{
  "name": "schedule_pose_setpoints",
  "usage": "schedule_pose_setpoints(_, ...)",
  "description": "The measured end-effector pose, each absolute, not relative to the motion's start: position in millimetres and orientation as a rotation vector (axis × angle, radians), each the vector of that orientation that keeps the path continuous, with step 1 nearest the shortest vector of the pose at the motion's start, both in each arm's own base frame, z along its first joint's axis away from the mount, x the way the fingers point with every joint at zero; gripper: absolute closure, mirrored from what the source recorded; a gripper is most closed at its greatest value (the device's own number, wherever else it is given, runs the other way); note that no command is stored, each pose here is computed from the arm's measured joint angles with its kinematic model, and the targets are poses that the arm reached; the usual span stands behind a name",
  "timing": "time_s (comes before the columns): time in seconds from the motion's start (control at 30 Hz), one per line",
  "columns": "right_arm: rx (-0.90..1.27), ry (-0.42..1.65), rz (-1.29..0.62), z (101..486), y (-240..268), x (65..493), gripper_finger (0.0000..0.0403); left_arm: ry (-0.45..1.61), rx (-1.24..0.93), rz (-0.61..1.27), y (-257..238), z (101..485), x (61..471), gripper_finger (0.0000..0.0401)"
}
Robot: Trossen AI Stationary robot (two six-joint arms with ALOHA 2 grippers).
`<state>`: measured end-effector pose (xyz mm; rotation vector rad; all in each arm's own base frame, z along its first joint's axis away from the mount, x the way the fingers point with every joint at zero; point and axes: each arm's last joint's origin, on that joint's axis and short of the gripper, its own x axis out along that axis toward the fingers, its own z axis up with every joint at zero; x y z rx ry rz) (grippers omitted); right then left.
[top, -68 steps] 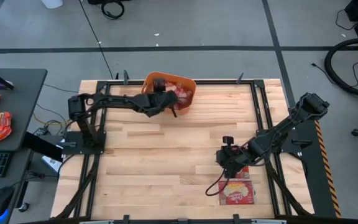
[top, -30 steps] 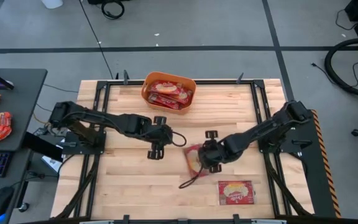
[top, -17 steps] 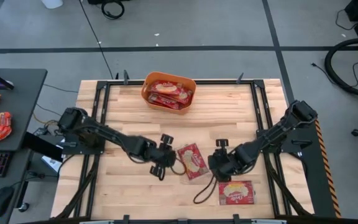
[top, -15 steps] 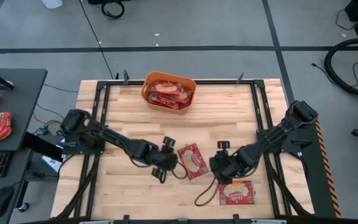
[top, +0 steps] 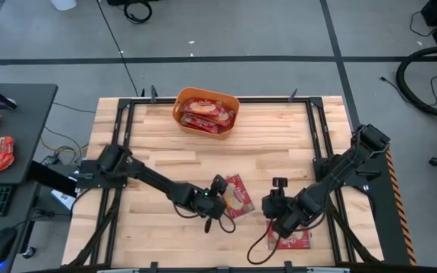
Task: Sort popcorn bags into baskets
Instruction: Put the red popcorn bag into the orange bin
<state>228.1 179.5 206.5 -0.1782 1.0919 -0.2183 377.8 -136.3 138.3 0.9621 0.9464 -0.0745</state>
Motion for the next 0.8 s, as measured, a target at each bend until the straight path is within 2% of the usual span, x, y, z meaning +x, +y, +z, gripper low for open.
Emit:
schedule_pose_setpoints(0.27,-0.179,1.064,-0.232,207,183,226,0.0253,0.97,1.057,-0.062,-132,116,386,0.0178)
schedule_pose_setpoints(0.4,-0.172,1.055,-0.23,207,184,226,0.0253,0.982,1.047,-0.036,-123,113,390,0.0197)
schedule_pose_setpoints(0.5,-0.178,1.049,-0.235,207,183,227,0.0253,0.992,1.033,-0.045,-118,111,392,0.0236)
schedule_pose_setpoints(0.67,-0.18,1.046,-0.237,207,183,227,0.0253,0.998,0.978,-0.132,-114,107,394,0.0328)
schedule_pose_setpoints(0.8,-0.18,1.044,-0.238,207,183,227,0.0253,0.993,1.032,-0.168,-114,106,394,0.0381)
